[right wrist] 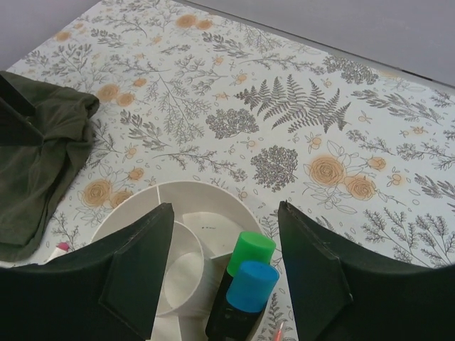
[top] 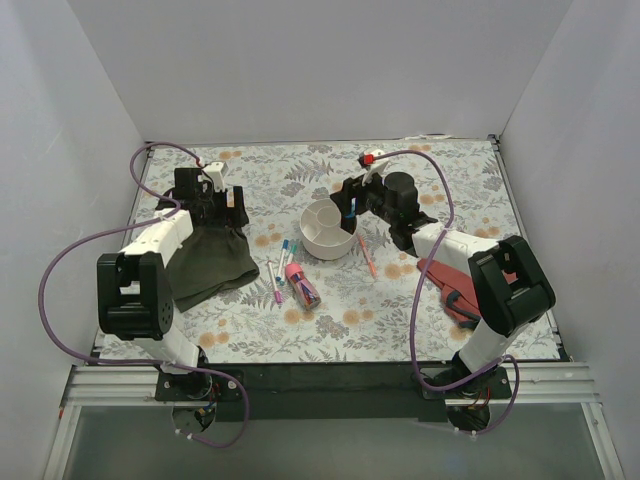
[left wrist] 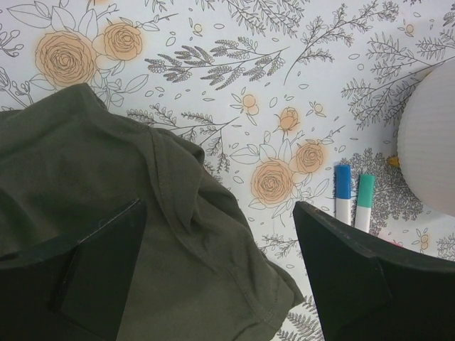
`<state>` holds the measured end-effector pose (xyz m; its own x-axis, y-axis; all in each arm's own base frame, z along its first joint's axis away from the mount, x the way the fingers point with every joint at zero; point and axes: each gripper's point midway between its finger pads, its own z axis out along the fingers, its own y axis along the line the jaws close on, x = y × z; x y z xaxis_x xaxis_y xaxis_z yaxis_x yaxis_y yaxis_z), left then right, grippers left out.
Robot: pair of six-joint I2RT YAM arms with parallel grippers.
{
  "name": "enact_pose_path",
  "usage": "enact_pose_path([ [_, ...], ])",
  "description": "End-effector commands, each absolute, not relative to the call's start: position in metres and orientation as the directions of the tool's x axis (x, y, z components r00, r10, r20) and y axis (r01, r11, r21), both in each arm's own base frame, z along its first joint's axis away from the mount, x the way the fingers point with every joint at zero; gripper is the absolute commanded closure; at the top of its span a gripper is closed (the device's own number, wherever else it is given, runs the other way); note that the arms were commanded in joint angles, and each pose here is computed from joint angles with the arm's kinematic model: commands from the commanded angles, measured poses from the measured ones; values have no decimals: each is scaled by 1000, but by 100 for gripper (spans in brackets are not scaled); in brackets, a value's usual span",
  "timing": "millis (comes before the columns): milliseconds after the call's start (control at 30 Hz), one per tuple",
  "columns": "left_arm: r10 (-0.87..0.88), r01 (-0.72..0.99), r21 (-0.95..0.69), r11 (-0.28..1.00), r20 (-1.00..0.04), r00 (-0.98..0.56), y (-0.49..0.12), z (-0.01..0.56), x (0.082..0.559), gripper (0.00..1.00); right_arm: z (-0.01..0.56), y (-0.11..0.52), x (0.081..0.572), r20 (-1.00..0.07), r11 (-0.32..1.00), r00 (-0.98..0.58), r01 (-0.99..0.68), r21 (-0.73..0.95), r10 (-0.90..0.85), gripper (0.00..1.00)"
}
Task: Sort the stationery into containers
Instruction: Place the pen in the storage box, then pick up the pen from the center of the board.
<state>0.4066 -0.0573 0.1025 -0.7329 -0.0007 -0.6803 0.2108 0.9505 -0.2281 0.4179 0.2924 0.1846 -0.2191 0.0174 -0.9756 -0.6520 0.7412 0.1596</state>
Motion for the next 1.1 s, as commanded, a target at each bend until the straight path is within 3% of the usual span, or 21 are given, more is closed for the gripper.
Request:
enact_pose_path([
  [0,3,229,-214,950,-725,-689,-55,124,420,15,214,294,419,-985,735,-167,-664,137,32,31],
  [267,-26,234,-221,947,-779,-627,-58,151,423,15,259,283,406,-995,726,-96,-687,37,-40,28],
  [800,-30,404,-299,864,-833,-553,-90,211,357,14,246,284,306,-936,563,-200,-826,2,-291,28],
  [900,-31,386,-330,861,-792,-610,-91,215,350,15,241,275,302,-926,601,-248,-798,30,-284,28],
  [1067,-17,334,-369,867,-692,-721,-90,195,327,21,197,236,306,-873,775,-410,-629,61,-265,29],
])
